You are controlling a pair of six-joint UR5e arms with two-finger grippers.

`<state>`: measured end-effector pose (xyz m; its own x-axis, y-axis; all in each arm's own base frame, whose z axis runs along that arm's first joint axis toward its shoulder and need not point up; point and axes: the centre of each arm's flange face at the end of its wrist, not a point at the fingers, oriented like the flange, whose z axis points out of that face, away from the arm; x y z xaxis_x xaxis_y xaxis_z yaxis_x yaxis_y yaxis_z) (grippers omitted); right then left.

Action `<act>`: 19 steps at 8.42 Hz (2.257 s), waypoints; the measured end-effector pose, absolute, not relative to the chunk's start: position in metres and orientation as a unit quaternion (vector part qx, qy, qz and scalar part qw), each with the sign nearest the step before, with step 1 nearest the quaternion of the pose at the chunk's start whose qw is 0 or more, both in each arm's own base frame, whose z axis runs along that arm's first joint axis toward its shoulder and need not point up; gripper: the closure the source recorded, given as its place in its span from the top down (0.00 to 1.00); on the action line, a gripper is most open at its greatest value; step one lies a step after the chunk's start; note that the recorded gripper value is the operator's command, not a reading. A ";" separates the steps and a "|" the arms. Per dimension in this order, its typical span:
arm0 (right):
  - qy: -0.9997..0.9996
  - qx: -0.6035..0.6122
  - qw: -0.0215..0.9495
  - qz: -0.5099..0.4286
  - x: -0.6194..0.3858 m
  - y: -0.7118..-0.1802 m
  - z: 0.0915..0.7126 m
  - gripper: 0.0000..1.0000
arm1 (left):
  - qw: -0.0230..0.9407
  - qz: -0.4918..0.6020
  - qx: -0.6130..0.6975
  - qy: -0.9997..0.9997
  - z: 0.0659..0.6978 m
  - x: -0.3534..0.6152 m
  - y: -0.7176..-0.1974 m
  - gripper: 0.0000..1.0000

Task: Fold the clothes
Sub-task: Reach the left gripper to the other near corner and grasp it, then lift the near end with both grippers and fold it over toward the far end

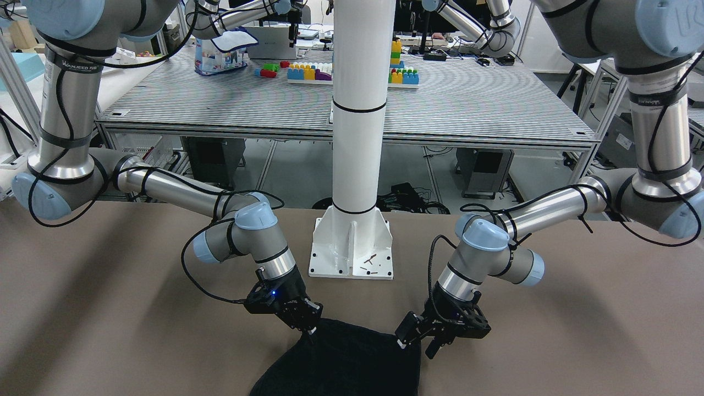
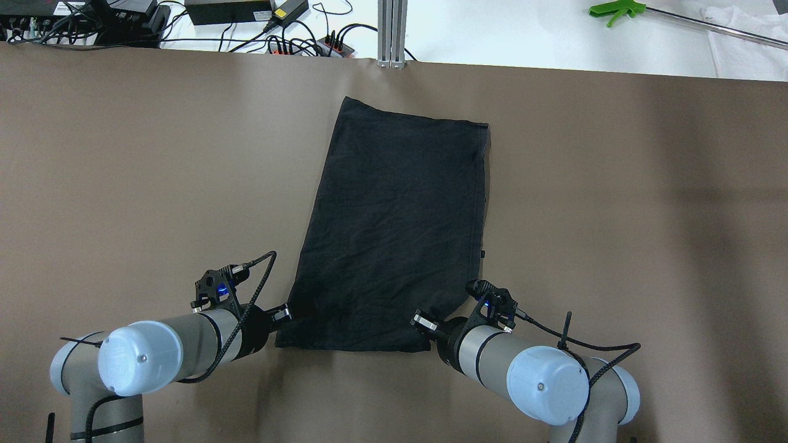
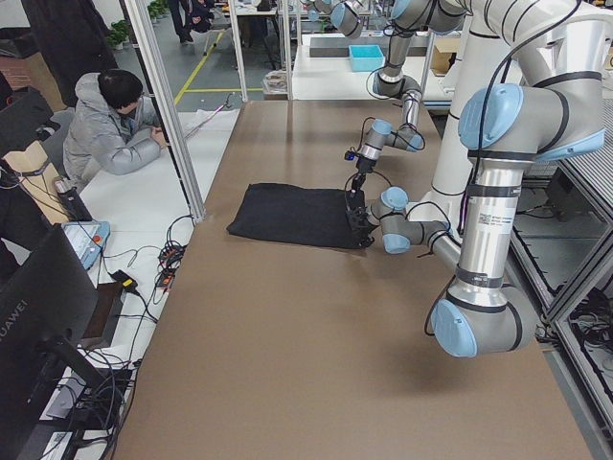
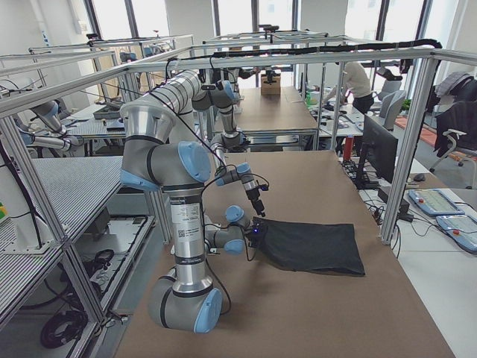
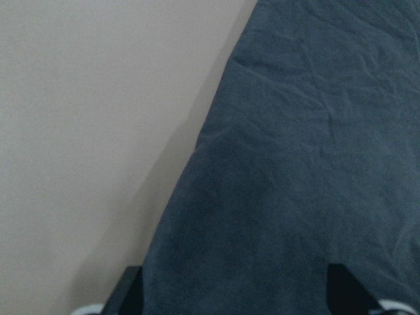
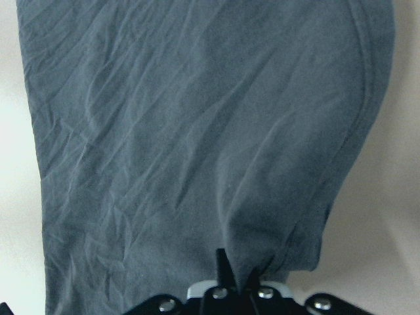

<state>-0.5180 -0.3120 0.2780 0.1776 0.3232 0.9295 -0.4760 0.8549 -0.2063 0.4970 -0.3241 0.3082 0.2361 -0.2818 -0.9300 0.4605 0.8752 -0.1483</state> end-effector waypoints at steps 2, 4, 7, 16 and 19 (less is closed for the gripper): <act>-0.587 0.066 0.763 0.262 -0.516 -0.312 0.276 0.00 | 0.788 -0.235 0.078 0.563 0.319 0.500 -0.317 1.00; -0.587 0.067 0.763 0.262 -0.515 -0.312 0.277 0.00 | 0.794 -0.227 0.074 0.560 0.324 0.510 -0.305 0.91; -0.587 0.068 0.762 0.263 -0.515 -0.312 0.276 0.00 | 0.797 -0.221 0.073 0.557 0.327 0.518 -0.294 0.00; -0.606 0.039 0.759 0.237 -0.481 -0.285 0.265 0.00 | 0.766 -0.196 0.054 0.610 0.270 0.474 -0.284 0.00; -0.616 0.013 0.759 0.210 -0.459 -0.240 0.263 0.00 | 0.753 -0.184 0.047 0.630 0.254 0.433 -0.260 0.00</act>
